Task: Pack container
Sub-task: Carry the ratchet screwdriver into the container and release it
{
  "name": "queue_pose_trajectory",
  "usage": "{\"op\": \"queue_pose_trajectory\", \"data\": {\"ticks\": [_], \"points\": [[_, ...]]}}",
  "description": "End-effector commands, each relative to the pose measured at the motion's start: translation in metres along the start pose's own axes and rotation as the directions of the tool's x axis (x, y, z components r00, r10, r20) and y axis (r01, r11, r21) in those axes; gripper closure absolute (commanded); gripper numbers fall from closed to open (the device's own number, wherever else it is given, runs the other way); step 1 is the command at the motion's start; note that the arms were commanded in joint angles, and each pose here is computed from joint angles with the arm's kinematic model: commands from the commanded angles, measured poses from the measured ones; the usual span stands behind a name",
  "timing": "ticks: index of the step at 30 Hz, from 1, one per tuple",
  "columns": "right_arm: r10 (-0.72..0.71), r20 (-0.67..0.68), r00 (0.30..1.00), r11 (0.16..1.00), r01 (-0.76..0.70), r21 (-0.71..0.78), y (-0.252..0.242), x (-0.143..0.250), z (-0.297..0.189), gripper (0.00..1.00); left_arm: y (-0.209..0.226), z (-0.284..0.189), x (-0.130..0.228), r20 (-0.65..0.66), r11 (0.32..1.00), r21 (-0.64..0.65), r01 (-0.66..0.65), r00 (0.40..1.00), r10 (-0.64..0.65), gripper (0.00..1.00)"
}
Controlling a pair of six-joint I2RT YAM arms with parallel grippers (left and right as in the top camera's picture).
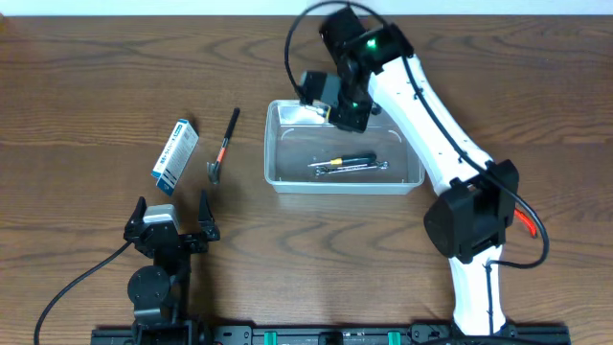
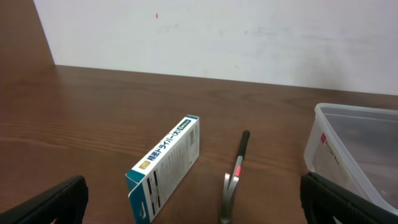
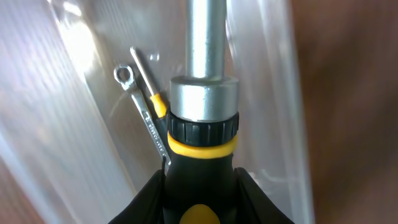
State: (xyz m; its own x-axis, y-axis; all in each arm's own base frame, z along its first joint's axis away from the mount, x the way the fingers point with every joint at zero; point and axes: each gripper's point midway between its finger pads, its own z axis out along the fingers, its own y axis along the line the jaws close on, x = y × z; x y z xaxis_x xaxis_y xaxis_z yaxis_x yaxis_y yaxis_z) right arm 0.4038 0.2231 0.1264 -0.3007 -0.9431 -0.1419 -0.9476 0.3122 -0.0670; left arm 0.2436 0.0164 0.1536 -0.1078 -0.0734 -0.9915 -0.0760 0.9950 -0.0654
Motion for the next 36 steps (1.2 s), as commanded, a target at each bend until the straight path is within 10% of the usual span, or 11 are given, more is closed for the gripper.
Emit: {"op": "queue_pose_trajectory", "data": {"ticks": [1, 18, 26, 36], "points": [[0.005, -0.033, 0.999, 0.999, -0.006, -0.031, 0.002, 0.016, 0.023, 0.88, 0.0, 0.002, 0.017, -0.044, 1.0, 0.0, -0.007, 0.999, 0.007, 0.02], [0.059, -0.066, 0.996, 0.997, -0.062, -0.047, 0.019, 0.048, 0.115, 0.85, 0.0, 0.002, 0.017, -0.044, 1.0, 0.0, -0.007, 0.999, 0.007, 0.02], [0.079, -0.076, 0.994, 0.997, -0.079, 0.002, 0.01, 0.049, 0.117, 0.28, 0.0, 0.002, 0.017, -0.044, 1.0, 0.0, -0.007, 0.999, 0.007, 0.02], [0.186, 0.028, 0.982, 0.978, -0.188, 0.085, -0.007, 0.028, 0.06, 0.22, 0.0, 0.002, 0.017, -0.043, 1.0, 0.0, -0.007, 0.999, 0.007, 0.02]]}}
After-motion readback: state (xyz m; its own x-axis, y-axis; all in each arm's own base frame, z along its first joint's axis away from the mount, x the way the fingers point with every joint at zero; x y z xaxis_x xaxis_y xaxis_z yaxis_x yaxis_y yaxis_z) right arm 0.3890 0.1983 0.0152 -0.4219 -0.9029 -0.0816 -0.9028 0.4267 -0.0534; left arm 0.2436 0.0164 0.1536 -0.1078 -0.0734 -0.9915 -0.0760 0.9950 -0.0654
